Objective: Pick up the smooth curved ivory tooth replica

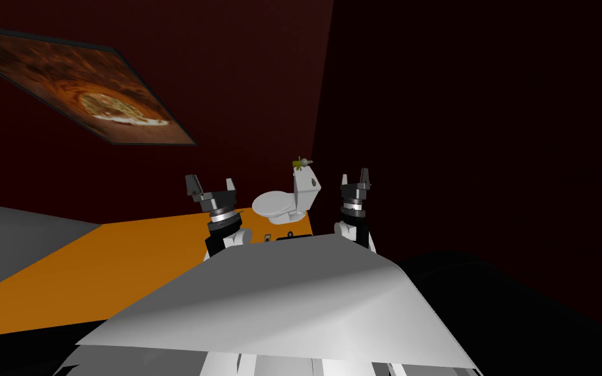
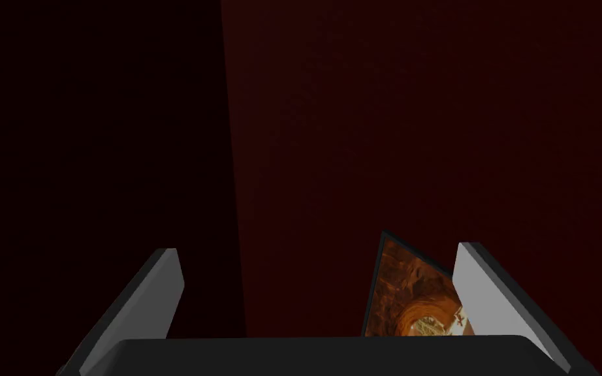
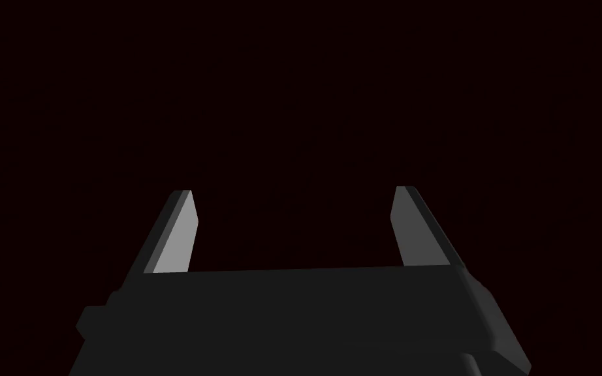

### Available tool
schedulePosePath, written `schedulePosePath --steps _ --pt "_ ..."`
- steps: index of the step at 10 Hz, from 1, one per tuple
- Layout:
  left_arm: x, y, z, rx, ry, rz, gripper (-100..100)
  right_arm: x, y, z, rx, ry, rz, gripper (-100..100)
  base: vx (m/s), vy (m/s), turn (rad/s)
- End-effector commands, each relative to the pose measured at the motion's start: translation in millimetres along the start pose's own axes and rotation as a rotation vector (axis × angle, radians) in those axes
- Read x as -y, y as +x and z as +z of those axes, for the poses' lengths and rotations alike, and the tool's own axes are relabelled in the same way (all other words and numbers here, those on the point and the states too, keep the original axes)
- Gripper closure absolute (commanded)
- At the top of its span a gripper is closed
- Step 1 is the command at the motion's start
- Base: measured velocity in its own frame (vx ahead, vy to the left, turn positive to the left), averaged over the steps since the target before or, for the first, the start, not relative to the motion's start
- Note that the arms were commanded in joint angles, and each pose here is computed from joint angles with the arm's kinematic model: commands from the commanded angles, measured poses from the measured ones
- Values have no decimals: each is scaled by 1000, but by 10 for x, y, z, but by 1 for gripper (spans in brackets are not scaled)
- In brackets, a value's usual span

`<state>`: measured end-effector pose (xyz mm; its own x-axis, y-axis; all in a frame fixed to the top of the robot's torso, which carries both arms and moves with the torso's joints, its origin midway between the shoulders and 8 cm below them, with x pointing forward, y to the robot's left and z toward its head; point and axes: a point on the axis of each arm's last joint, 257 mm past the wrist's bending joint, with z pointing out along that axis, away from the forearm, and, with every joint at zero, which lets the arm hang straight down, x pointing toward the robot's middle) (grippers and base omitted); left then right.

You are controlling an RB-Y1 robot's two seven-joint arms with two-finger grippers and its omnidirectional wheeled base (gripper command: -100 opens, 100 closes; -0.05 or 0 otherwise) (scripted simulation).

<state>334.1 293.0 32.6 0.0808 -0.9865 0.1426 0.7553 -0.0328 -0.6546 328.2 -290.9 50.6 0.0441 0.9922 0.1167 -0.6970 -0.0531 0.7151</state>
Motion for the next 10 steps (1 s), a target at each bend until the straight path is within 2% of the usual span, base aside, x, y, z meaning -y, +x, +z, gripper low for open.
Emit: schedulePosePath --steps 1,4,5,8,9,10 --pt "0 0 0 0 0 0 0 130 29 52 -31 27 17 -100 25 27 22" --pt "0 0 0 0 0 0 0 452 21 160 -65 96 58 -100 59 61 28" --pt "0 0 0 0 0 0 0 435 36 184 -68 88 61 -100 32 49 12" --pt "0 0 0 0 0 0 0 838 -30 364 -85 181 118 -100 50 60 25" --pt "0 0 0 0 0 0 0 865 -18 403 -87 177 121 -100 63 75 40" --pt "0 0 0 0 0 0 0 1042 -87 427 -80 226 138 -100 74 69 27"
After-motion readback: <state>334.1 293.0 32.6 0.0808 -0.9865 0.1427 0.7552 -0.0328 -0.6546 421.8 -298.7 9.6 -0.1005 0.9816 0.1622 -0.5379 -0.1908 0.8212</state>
